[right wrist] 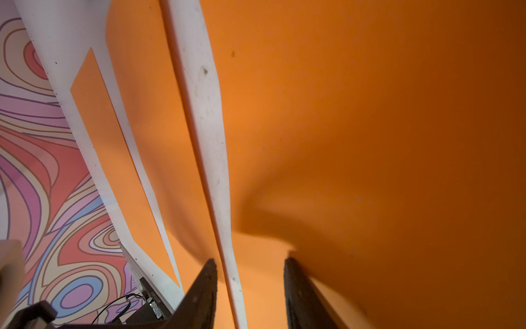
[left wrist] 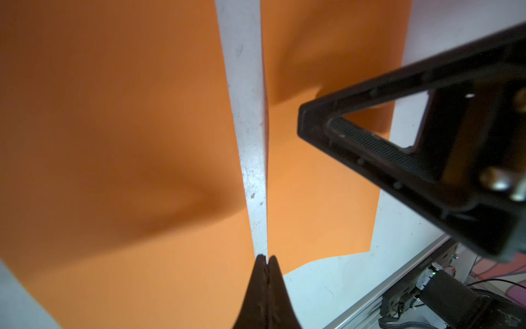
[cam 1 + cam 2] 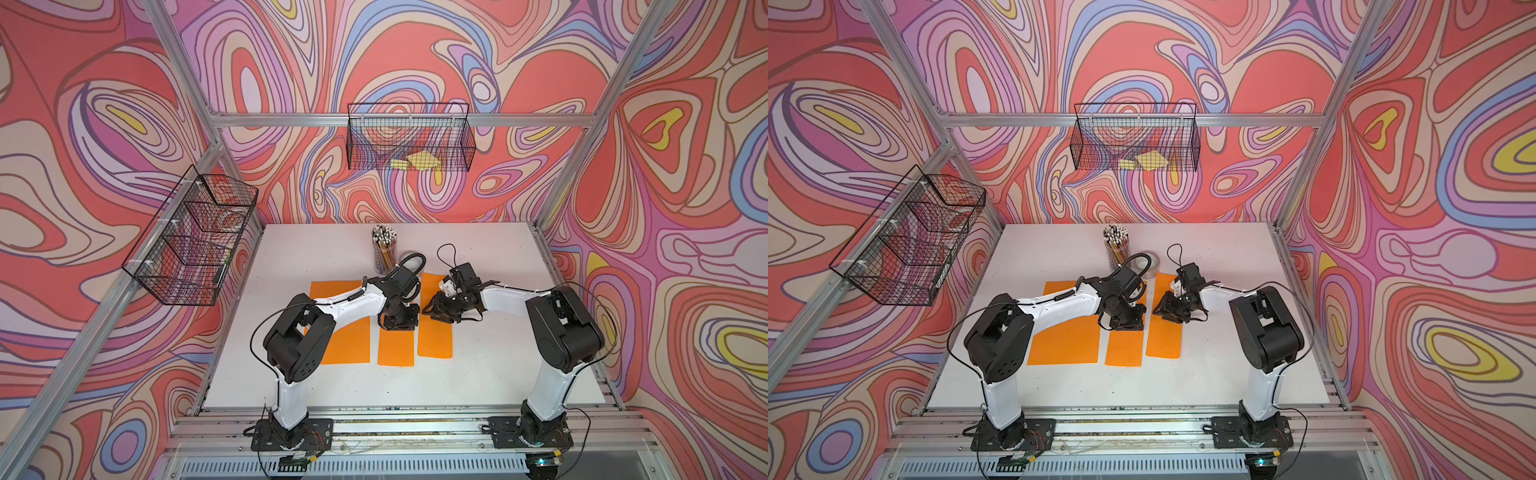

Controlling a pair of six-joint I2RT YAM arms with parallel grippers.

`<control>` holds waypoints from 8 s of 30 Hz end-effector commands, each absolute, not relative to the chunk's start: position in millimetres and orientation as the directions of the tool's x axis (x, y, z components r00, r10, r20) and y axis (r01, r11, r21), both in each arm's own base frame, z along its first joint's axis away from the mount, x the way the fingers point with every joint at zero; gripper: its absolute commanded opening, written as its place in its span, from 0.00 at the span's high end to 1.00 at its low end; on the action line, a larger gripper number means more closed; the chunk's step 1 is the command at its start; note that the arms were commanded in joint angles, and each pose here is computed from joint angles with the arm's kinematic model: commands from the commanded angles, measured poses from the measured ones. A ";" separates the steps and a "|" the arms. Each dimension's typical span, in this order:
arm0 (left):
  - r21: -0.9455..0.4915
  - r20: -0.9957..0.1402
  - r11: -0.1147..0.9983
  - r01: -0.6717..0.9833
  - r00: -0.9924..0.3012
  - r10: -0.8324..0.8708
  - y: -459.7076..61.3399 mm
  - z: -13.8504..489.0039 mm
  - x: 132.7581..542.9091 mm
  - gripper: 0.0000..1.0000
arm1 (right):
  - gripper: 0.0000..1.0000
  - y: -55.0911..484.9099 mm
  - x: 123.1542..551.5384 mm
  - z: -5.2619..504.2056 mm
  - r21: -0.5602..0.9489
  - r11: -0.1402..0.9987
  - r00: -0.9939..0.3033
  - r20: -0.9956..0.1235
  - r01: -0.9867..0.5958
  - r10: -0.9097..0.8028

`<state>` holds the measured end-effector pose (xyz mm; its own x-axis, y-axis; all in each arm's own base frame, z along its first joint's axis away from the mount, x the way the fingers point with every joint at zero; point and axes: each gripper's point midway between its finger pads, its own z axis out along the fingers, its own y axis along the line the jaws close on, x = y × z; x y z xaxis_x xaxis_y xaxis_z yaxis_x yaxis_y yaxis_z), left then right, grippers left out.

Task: Fold the rectangular paper in half along the long edge
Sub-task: Fold the paper at the center of the board.

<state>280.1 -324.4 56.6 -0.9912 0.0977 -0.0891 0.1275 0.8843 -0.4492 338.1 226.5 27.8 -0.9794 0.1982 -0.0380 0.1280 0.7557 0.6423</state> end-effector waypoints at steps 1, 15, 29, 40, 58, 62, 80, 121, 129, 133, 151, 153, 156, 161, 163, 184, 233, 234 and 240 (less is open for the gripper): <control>-0.495 -0.100 0.861 0.114 -0.992 0.074 -338.3 69.0 289.0 1.00 | 0.62 214.8 320.8 3.9 0.575 0.800 -0.980 0.008 0.169 0.201; -0.459 -0.053 0.883 0.100 -0.995 0.085 -345.8 46.2 290.2 1.00 | 0.91 211.4 319.0 6.8 0.562 0.812 -0.981 -0.004 0.157 0.192; -0.461 -0.036 0.882 0.092 -0.996 0.085 -352.2 38.9 289.8 1.00 | 1.00 213.1 313.3 13.3 0.586 0.800 -0.984 -0.020 0.131 0.175; -0.460 -0.018 0.882 0.104 -0.994 0.108 -363.6 31.9 288.1 1.00 | 1.00 223.5 314.6 26.0 0.659 0.746 -0.985 -0.050 0.093 0.167; -0.399 0.032 0.914 0.073 -0.995 0.093 -350.0 3.4 279.8 1.00 | 1.00 226.4 317.1 44.8 0.684 0.728 -0.983 -0.104 0.040 0.151; -0.391 0.042 0.918 0.069 -0.995 0.092 -347.0 -1.2 276.5 1.00 | 0.96 222.2 320.8 54.5 0.682 0.731 -0.977 -0.131 0.032 0.165; -0.398 0.042 0.915 0.071 -0.995 0.095 -347.7 -2.2 276.7 1.00 | 0.50 150.3 321.2 62.6 0.747 0.651 -0.921 -0.147 0.136 0.361; -0.381 0.039 0.921 0.074 -0.995 0.097 -342.4 -0.1 274.7 1.00 | 0.84 166.4 321.4 13.7 0.774 0.609 -0.948 -0.037 0.172 0.315; -0.382 0.039 0.921 0.076 -0.994 0.098 -341.6 0.6 273.9 1.00 | 0.78 168.0 348.1 14.7 0.760 0.633 -0.951 -0.065 0.149 0.301; -0.379 0.039 0.922 0.077 -0.994 0.099 -340.5 0.6 273.2 1.00 | 1.00 168.0 354.5 12.5 0.758 0.636 -0.950 -0.073 0.145 0.303; -0.370 0.043 0.926 0.078 -0.994 0.101 -335.6 -0.8 270.4 1.00 | 1.00 170.7 389.2 20.3 0.762 0.638 -0.946 -0.118 0.110 0.303; -0.368 0.043 0.926 0.079 -0.994 0.101 -335.0 -1.0 270.4 1.00 | 1.00 171.0 390.0 20.9 0.763 0.638 -0.945 -0.120 0.108 0.304; -0.367 0.044 0.927 0.081 -0.994 0.104 -334.4 -1.3 269.9 1.00 | 0.94 172.1 391.1 21.3 0.766 0.633 -0.948 -0.114 0.107 0.298; -0.362 0.044 0.929 0.080 -0.994 0.103 -332.5 -0.9 269.6 1.00 | 0.98 171.3 383.1 23.5 0.766 0.632 -0.948 -0.105 0.116 0.301; -0.360 0.042 0.929 0.080 -0.994 0.102 -330.5 0.3 270.3 1.00 | 1.00 169.6 373.9 25.0 0.765 0.634 -0.947 -0.108 0.115 0.302; -0.366 0.029 0.928 0.064 -0.996 0.080 -326.3 8.5 271.2 1.00 | 0.68 186.2 282.8 43.4 0.836 0.535 -0.960 -0.039 0.121 0.279; -0.370 0.022 0.927 0.055 -0.997 0.067 -322.7 14.1 268.1 1.00 | 0.63 181.0 230.0 -0.6 0.782 0.591 -0.957 0.023 0.198 0.290; -0.369 0.021 0.928 0.055 -0.998 0.067 -322.4 14.3 267.9 1.00 | 0.63 184.0 233.0 -0.2 0.797 0.570 -0.955 0.027 0.198 0.294; -0.366 0.024 0.929 0.053 -0.998 0.066 -321.3 13.4 267.6 1.00 | 0.67 189.3 241.2 -0.7 0.818 0.542 -0.954 0.024 0.191 0.299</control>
<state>277.2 -341.2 19.3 -0.9954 0.0940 -0.0177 0.0924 0.8974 -0.4314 248.0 198.6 24.3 -0.9690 0.2461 -0.0229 0.1043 0.4914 0.8647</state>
